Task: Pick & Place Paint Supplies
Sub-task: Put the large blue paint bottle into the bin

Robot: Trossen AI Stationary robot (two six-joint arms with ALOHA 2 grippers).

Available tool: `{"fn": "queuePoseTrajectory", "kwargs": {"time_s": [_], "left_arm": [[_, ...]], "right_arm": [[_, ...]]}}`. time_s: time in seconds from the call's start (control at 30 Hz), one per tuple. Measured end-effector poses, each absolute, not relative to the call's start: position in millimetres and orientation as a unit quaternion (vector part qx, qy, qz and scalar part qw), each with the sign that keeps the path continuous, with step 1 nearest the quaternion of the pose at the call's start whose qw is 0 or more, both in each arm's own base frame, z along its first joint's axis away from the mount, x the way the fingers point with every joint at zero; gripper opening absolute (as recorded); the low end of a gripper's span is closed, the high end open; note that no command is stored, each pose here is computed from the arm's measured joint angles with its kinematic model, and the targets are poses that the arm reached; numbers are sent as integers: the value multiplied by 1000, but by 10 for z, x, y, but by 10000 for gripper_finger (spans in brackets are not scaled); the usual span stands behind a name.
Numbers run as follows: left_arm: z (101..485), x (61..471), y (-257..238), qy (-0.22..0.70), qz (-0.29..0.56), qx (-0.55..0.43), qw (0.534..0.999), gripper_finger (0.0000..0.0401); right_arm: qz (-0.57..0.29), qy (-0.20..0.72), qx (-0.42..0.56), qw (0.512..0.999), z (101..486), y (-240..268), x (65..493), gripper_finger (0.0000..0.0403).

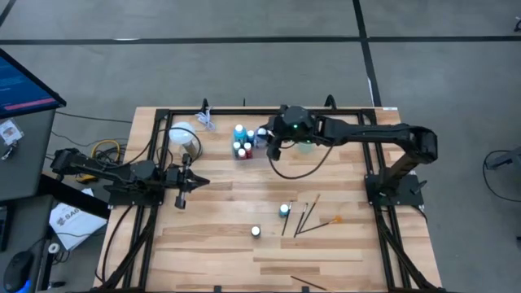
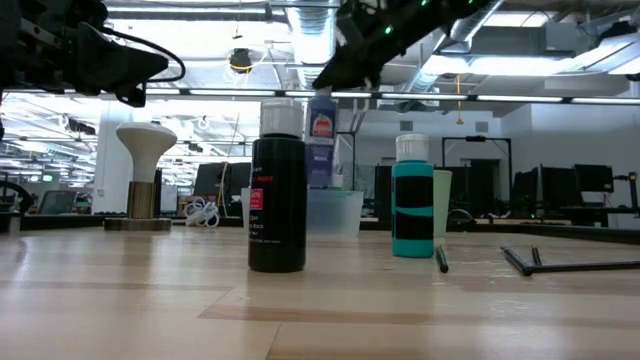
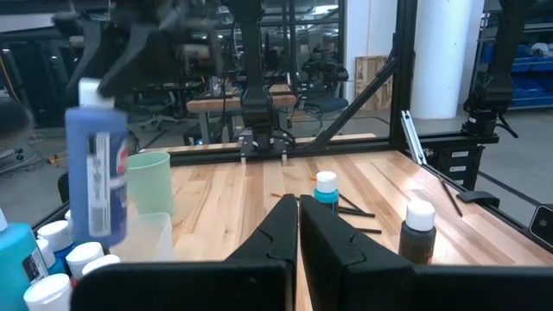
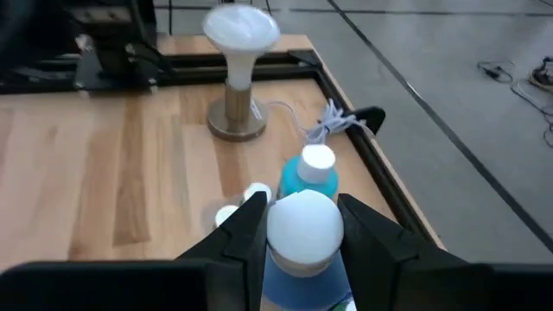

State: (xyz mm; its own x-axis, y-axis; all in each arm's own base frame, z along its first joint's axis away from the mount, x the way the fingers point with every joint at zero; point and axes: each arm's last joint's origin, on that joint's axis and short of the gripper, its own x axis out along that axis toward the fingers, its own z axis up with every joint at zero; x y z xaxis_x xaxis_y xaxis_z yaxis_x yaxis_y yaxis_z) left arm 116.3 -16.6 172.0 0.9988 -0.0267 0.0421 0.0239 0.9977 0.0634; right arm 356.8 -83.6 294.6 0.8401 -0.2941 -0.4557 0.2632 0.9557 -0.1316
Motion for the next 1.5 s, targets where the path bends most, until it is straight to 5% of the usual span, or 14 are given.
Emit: {"fn": "queuePoseTrajectory", "kwargs": {"time_s": [0.37, 1.5], "left_arm": [[1725, 1163, -166, -24, -13, 31, 999, 2], [1732, 1164, -166, -27, -12, 31, 999, 2]], "right_arm": [[-133, 270, -6, 954, 2579, -972, 3765, 109], [-123, 261, 50, 956, 2246, -1299, 3790, 109]]}}
